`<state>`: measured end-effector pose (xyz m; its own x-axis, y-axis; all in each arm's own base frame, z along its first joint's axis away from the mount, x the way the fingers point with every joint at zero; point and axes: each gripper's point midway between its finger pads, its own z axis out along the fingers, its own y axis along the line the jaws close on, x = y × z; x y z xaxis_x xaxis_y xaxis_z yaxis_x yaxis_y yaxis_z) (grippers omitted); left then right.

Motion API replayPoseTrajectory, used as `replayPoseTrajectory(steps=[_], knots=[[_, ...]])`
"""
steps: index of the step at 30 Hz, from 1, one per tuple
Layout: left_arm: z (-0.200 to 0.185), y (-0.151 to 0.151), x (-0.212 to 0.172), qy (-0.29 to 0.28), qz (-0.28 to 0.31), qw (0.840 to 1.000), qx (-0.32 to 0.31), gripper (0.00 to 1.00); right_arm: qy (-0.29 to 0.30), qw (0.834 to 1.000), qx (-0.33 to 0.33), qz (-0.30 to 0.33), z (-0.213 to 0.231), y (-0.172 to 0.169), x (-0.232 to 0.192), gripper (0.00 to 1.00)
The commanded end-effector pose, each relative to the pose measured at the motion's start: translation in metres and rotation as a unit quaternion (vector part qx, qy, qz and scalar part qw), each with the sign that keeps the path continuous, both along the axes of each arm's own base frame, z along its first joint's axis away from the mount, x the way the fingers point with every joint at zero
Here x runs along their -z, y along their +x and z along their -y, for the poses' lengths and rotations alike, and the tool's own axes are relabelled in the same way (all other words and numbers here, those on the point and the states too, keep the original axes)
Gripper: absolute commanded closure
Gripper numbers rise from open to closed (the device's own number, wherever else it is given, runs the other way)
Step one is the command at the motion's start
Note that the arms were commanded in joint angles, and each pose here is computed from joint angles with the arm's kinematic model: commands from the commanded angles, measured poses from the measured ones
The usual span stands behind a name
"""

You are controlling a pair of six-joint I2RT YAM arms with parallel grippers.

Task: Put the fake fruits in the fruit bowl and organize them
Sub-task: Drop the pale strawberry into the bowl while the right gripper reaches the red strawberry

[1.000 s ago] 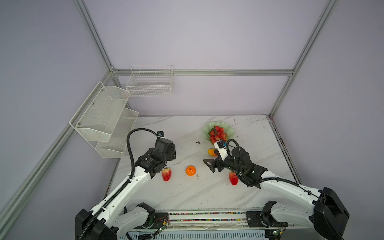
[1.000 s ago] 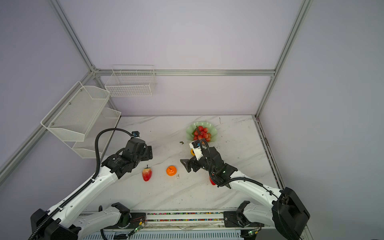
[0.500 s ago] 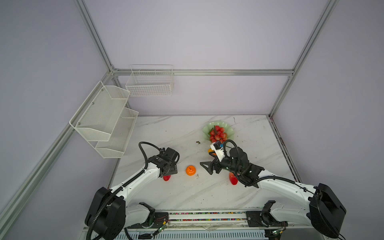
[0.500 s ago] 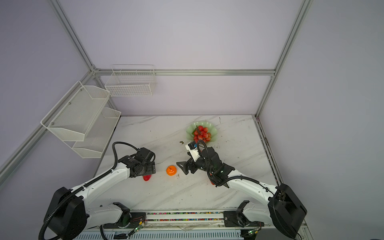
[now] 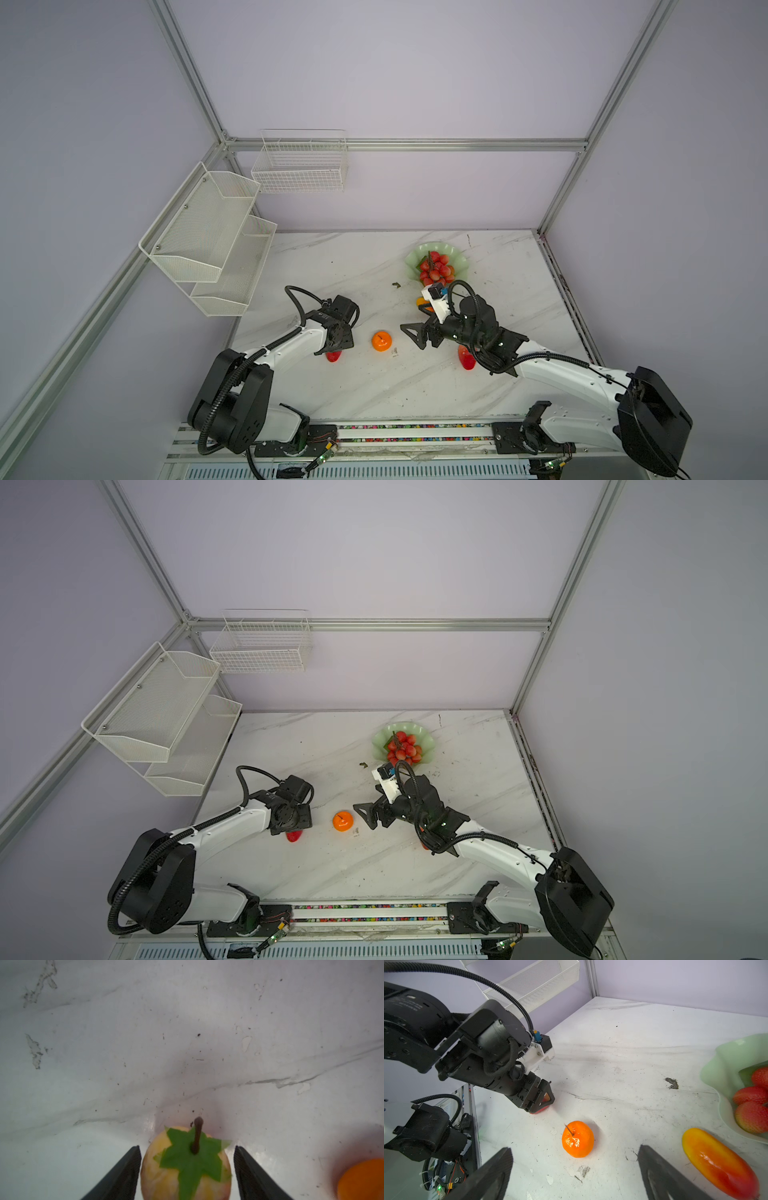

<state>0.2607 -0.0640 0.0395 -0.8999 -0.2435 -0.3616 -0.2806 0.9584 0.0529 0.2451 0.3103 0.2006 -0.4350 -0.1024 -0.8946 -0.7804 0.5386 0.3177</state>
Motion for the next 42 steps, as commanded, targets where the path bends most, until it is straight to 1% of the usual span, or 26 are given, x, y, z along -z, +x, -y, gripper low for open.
replayPoseTrajectory(steps=[1,4,7,11,13,15,19,23,26,27,28,29,33,37,42], knots=[[0.006,0.0,0.004,-0.027,0.015,1.0,0.004,0.37,0.019,0.999,0.049,-0.001,0.025,0.023,-0.014,0.03],[0.015,0.011,-0.009,-0.046,0.041,0.998,0.021,0.51,0.04,0.995,0.088,-0.021,0.064,0.056,-0.024,0.03],[0.027,0.029,-0.037,-0.066,0.077,0.994,0.043,0.56,0.045,0.991,0.12,-0.024,0.083,0.074,-0.029,0.03],[0.049,0.063,-0.088,-0.09,0.135,0.984,0.071,0.57,0.054,0.987,0.143,-0.048,0.086,0.086,-0.021,0.03],[0.067,0.086,-0.121,-0.1,0.169,0.976,0.091,0.57,0.057,0.984,0.156,-0.057,0.089,0.089,-0.016,0.03],[0.087,0.111,-0.144,-0.107,0.192,0.969,0.115,0.57,0.06,0.983,0.163,-0.061,0.091,0.09,-0.013,0.03],[0.139,0.166,-0.175,-0.125,0.231,0.95,0.169,0.56,0.059,0.981,0.172,-0.066,0.095,0.09,-0.01,0.03],[0.189,0.216,-0.193,-0.126,0.268,0.932,0.207,0.56,0.064,0.979,0.182,-0.069,0.1,0.088,-0.011,0.03],[0.217,0.248,-0.195,-0.137,0.292,0.921,0.219,0.56,0.069,0.976,0.192,-0.07,0.105,0.087,-0.013,0.03],[0.226,0.257,-0.195,-0.143,0.3,0.915,0.23,0.56,0.071,0.976,0.193,-0.07,0.106,0.087,-0.014,0.03],[0.237,0.264,-0.195,-0.151,0.31,0.905,0.249,0.56,0.074,0.976,0.194,-0.07,0.107,0.087,-0.016,0.03],[0.244,0.268,-0.197,-0.16,0.317,0.9,0.251,0.56,0.075,0.975,0.195,-0.069,0.107,0.086,-0.017,0.03],[0.26,0.282,-0.18,-0.187,0.313,0.896,0.252,0.56,0.079,0.975,0.197,-0.066,0.108,0.087,-0.021,0.03],[0.276,0.289,-0.171,-0.208,0.322,0.885,0.264,0.56,0.078,0.975,0.196,-0.069,0.108,0.087,-0.02,0.03],[0.282,0.293,-0.154,-0.208,0.315,0.887,0.265,0.53,0.075,0.975,0.196,-0.071,0.108,0.086,-0.017,0.03]])
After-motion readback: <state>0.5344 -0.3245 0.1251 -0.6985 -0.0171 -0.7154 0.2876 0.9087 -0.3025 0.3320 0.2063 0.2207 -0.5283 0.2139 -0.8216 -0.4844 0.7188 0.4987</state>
